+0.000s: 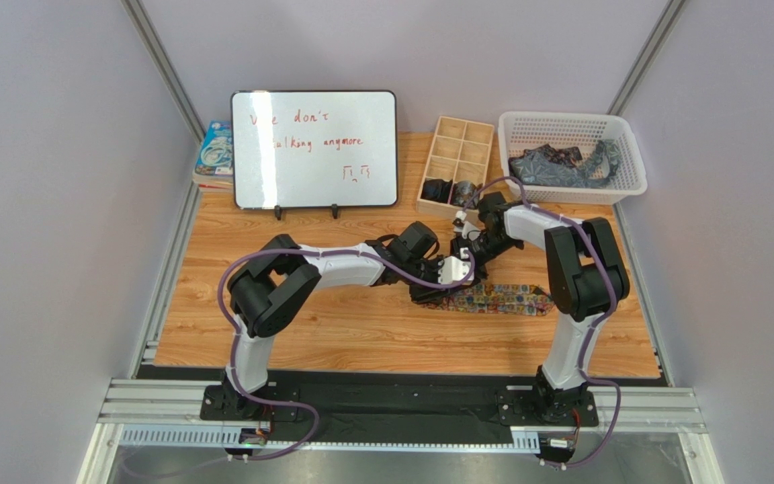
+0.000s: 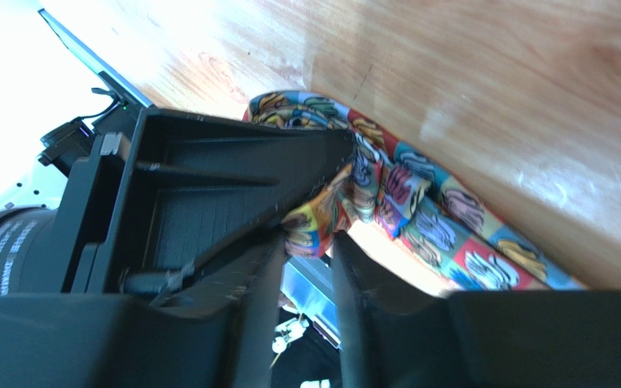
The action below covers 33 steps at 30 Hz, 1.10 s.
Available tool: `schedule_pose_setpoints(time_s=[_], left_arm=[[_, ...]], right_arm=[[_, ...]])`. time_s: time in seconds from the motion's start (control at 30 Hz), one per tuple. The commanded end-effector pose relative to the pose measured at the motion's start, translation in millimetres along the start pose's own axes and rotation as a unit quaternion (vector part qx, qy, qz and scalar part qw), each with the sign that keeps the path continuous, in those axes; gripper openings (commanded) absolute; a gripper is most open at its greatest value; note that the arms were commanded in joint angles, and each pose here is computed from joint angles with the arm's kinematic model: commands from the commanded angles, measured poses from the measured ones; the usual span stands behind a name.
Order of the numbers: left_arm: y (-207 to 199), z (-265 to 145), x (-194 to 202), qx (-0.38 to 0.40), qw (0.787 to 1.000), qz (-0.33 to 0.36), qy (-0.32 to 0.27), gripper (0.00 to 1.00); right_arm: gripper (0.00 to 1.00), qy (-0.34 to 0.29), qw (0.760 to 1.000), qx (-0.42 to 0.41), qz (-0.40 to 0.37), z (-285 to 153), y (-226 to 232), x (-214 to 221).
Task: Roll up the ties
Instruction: Roll the tie at the center of the board.
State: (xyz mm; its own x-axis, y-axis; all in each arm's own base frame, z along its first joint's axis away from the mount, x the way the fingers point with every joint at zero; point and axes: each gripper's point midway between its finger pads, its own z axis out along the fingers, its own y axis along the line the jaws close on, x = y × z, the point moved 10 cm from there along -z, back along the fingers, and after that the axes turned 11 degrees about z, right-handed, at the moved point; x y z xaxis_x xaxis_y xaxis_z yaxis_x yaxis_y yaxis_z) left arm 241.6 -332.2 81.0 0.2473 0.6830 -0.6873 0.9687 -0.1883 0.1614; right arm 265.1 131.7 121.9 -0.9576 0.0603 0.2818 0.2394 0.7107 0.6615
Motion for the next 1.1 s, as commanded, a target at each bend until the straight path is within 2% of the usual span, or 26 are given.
schedule_pose_setpoints(time_s=[0.0, 0.07, 0.23, 0.3, 0.33, 0.37, 0.43, 0.47, 0.53, 0.57, 0.7, 0.77, 0.9, 1.07], left_arm=[[-64, 16, 83, 0.12, 0.973, -0.074, 0.182, 0.06], [-64, 16, 83, 0.121, 0.973, -0.075, 0.181, 0.06], [-64, 16, 81, 0.121, 0.974, -0.073, 0.178, 0.07], [-63, 14, 79, 0.119, 0.974, -0.076, 0.176, 0.11], [-62, 14, 78, 0.119, 0.975, -0.076, 0.173, 0.17], [-61, 13, 77, 0.12, 0.975, -0.083, 0.168, 0.29], [-58, 8, 70, 0.113, 0.978, -0.082, 0.156, 0.41], [-58, 5, 68, 0.112, 0.979, -0.083, 0.151, 0.5], [-55, -3, 57, 0.099, 0.984, -0.074, 0.131, 0.55], [-53, -7, 53, 0.093, 0.985, -0.072, 0.122, 0.6], [-46, -25, 29, 0.075, 0.991, -0.069, 0.082, 0.65], [-44, -29, 21, 0.075, 0.993, -0.071, 0.062, 0.73], [-42, -42, 7, 0.056, 0.996, -0.069, 0.029, 0.74], [-39, -56, 8, 0.025, 0.997, -0.079, 0.005, 0.76]], right_arm=[[0.07, -0.018, 0.999, -0.008, -0.035, 10, 5, -10], [0.0, -0.013, 0.999, 0.006, -0.032, 12, -1, -10], [0.0, -0.02, 0.999, 0.036, -0.017, 10, -19, -15], [0.0, -0.028, 0.998, 0.049, -0.014, 10, -24, -18], [0.0, -0.033, 0.998, 0.052, -0.013, 9, -26, -20], [0.0, -0.035, 0.998, 0.057, -0.012, 9, -26, -21], [0.0, -0.041, 0.997, 0.07, -0.013, 10, -30, -22], [0.0, -0.042, 0.996, 0.075, -0.011, 11, -31, -22], [0.0, -0.043, 0.995, 0.084, -0.007, 12, -35, -23], [0.0, -0.043, 0.995, 0.088, -0.004, 12, -37, -22], [0.0, -0.048, 0.993, 0.107, -0.003, 13, -41, -24], [0.0, -0.049, 0.992, 0.113, -0.001, 14, -43, -25], [0.0, -0.057, 0.99, 0.13, -0.001, 15, -47, -28], [0.0, -0.062, 0.988, 0.144, 0.006, 19, -51, -32]])
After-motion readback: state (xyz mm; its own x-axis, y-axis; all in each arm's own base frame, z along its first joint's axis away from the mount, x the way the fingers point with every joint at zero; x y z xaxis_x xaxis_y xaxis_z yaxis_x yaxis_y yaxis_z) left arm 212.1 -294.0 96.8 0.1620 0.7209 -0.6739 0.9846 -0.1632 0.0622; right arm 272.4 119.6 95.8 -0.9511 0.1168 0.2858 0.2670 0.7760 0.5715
